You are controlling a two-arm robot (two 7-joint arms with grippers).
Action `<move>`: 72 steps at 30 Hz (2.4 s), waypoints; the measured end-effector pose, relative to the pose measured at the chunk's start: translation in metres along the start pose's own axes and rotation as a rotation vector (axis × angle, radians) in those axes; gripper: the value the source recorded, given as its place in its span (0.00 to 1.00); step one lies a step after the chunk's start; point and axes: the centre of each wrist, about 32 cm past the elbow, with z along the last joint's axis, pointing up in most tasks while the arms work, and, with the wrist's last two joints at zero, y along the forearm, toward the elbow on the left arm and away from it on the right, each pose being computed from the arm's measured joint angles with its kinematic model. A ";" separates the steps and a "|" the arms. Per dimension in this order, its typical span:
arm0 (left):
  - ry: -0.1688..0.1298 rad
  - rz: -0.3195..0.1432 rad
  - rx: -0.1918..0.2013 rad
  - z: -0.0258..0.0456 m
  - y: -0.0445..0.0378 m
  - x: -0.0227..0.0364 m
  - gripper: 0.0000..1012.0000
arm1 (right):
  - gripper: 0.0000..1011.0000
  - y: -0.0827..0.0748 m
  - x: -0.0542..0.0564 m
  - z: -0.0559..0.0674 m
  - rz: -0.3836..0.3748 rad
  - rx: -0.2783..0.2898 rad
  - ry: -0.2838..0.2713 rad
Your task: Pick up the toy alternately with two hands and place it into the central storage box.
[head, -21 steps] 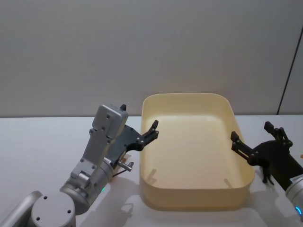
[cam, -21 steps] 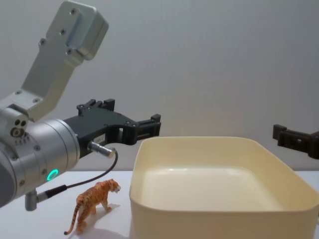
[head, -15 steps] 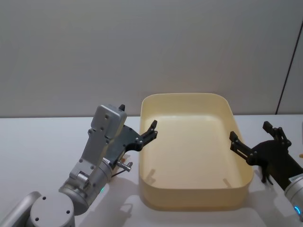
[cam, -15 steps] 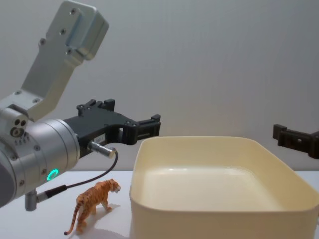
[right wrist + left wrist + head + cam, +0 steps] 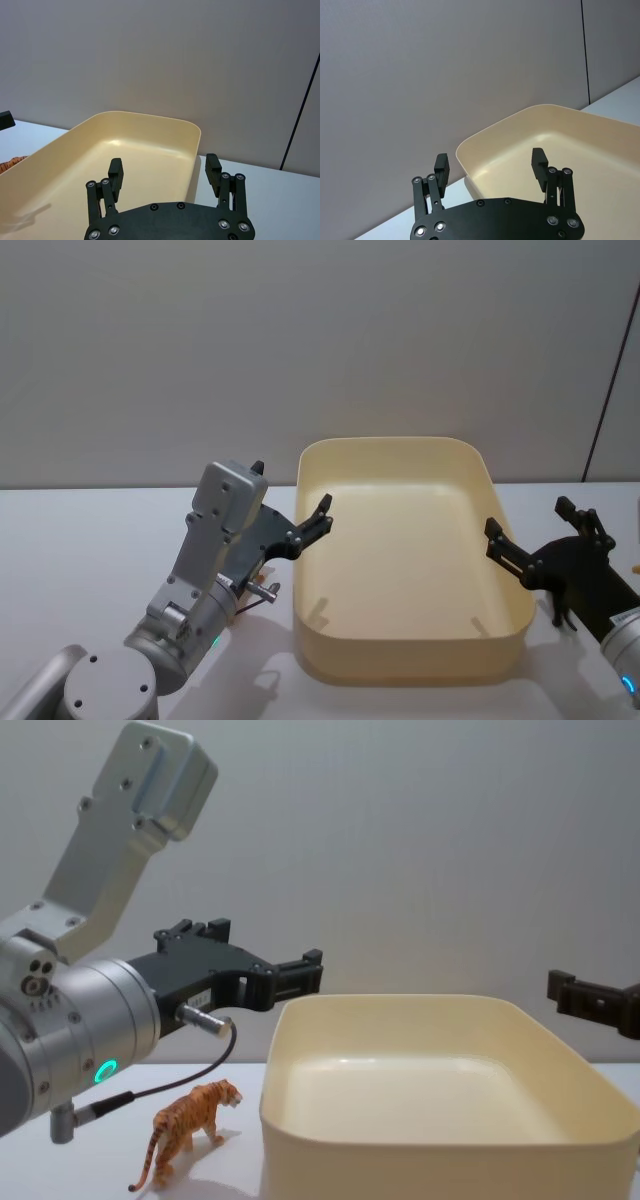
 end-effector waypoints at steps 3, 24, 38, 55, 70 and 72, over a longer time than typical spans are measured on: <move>0.000 0.000 0.000 0.0000 0.0000 0.0000 0.99 | 0.99 0.000 0.000 0.000 0.000 0.000 0.000; 0.000 0.000 0.000 0.0000 0.0000 0.0000 0.99 | 0.99 0.000 0.000 0.000 0.000 0.000 0.000; 0.000 0.000 0.000 0.0000 0.0000 0.0000 0.99 | 0.99 0.000 0.000 0.000 0.000 0.000 0.000; 0.000 0.000 0.000 0.0000 0.0000 0.0000 0.99 | 0.99 0.000 0.000 0.000 0.000 0.000 0.000; 0.000 0.000 0.000 0.0000 0.0000 0.0000 0.99 | 0.99 0.000 0.000 0.000 0.000 0.000 0.000; 0.000 0.000 0.000 0.0000 0.0000 0.0000 0.99 | 0.99 0.000 0.000 0.000 0.000 0.000 0.000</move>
